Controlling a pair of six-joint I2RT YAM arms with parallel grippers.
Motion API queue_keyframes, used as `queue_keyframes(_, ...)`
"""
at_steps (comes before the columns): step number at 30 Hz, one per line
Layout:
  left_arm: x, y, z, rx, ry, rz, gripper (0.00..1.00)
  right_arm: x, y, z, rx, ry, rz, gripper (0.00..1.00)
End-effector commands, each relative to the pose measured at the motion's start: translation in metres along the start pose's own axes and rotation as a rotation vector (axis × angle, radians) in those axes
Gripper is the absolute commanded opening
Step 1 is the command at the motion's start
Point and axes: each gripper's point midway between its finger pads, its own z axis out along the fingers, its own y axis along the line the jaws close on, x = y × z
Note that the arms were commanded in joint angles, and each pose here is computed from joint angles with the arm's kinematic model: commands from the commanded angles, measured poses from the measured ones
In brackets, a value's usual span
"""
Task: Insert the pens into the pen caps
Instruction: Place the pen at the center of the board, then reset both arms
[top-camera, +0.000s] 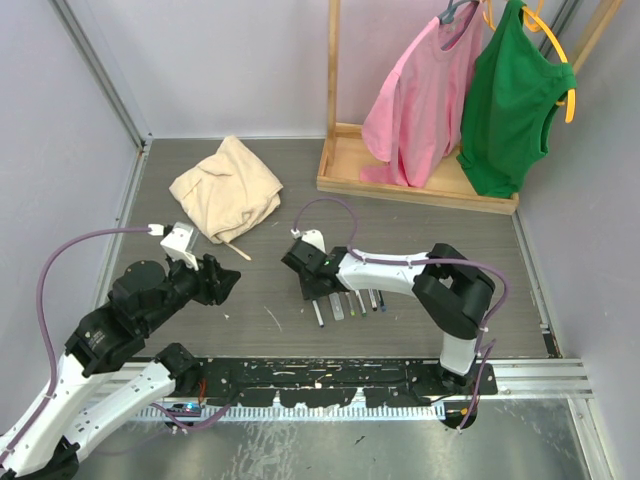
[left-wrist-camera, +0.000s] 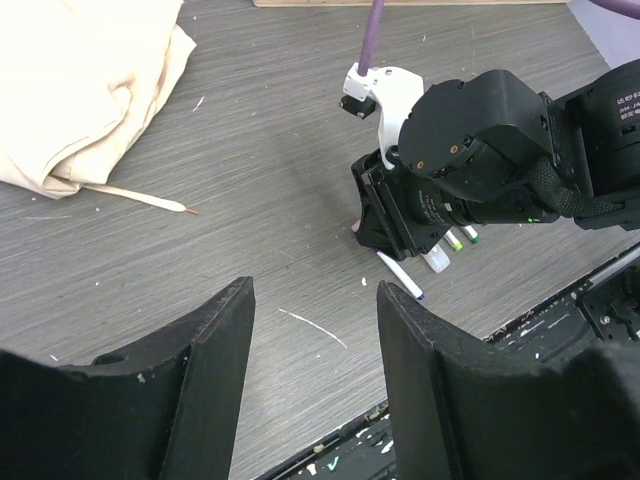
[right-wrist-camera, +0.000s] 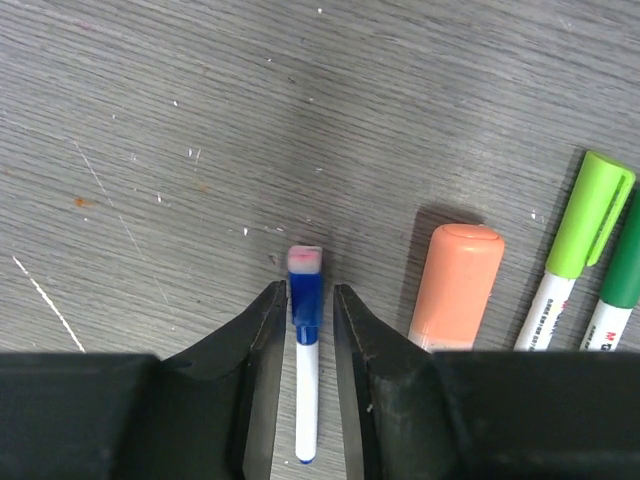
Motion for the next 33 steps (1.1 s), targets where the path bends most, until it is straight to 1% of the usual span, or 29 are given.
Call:
queue_keyframes(1, -0.005, -0.002, 0.002, 0.006, -0.022, -0.013, 0.53, -0.01, 0.005, 0.002, -0.005, -0.031, 0.027, 0.33)
queue_keyframes(6, -0.003, -0.001, 0.001, 0.005, -0.025, -0.019, 0.53, -0.014, 0.007, -0.002, -0.016, -0.044, 0.03, 0.38)
queue_keyframes(8, -0.002, 0.0, 0.002, 0.001, -0.024, -0.021, 0.53, -0.021, 0.011, -0.008, -0.036, -0.064, 0.027, 0.4)
queue_keyframes(10, -0.001, 0.001, 0.002, -0.004, -0.02, -0.021, 0.54, -0.035, 0.02, -0.023, -0.091, -0.109, 0.018, 0.42)
queue_keyframes(12, 0.0, 0.001, 0.004, -0.005, -0.017, -0.02, 0.54, -0.047, 0.027, -0.038, -0.146, -0.156, -0.008, 0.5)
queue_keyframes(17, 0.0, 0.002, 0.009, -0.011, -0.02, -0.02, 0.54, -0.076, 0.029, -0.082, -0.207, -0.275, -0.046, 0.62)
queue_keyframes(19, 0.001, 0.003, 0.012, -0.02, -0.019, -0.02, 0.54, -0.086, 0.024, -0.098, -0.231, -0.322, -0.049, 0.69)
queue_keyframes(20, 0.001, 0.003, 0.013, -0.021, -0.017, -0.02, 0.54, -0.089, 0.02, -0.105, -0.243, -0.338, -0.046, 0.75)
queue_keyframes(21, 0.002, 0.003, 0.014, -0.02, -0.014, -0.022, 0.54, -0.09, 0.019, -0.114, -0.28, -0.342, -0.041, 0.84)
queue_keyframes(22, 0.003, 0.003, 0.016, -0.022, -0.012, -0.023, 0.54, -0.09, 0.015, -0.117, -0.305, -0.333, -0.037, 0.97)
queue_keyframes(23, 0.003, 0.002, 0.017, -0.02, -0.012, -0.025, 0.55, -0.09, 0.008, -0.12, -0.314, -0.327, -0.023, 0.99)
queue_keyframes(28, 0.002, 0.006, 0.021, -0.048, -0.011, -0.031, 0.57, -0.096, -0.04, -0.133, -0.331, -0.358, 0.06, 0.99)
queue_keyframes(30, 0.003, 0.011, 0.023, -0.078, -0.008, -0.038, 0.6, -0.097, -0.06, -0.141, -0.361, -0.379, 0.104, 0.99)
queue_keyframes(33, 0.004, 0.016, 0.023, -0.113, -0.004, -0.051, 0.66, -0.098, -0.091, -0.156, -0.368, -0.448, 0.142, 0.99)
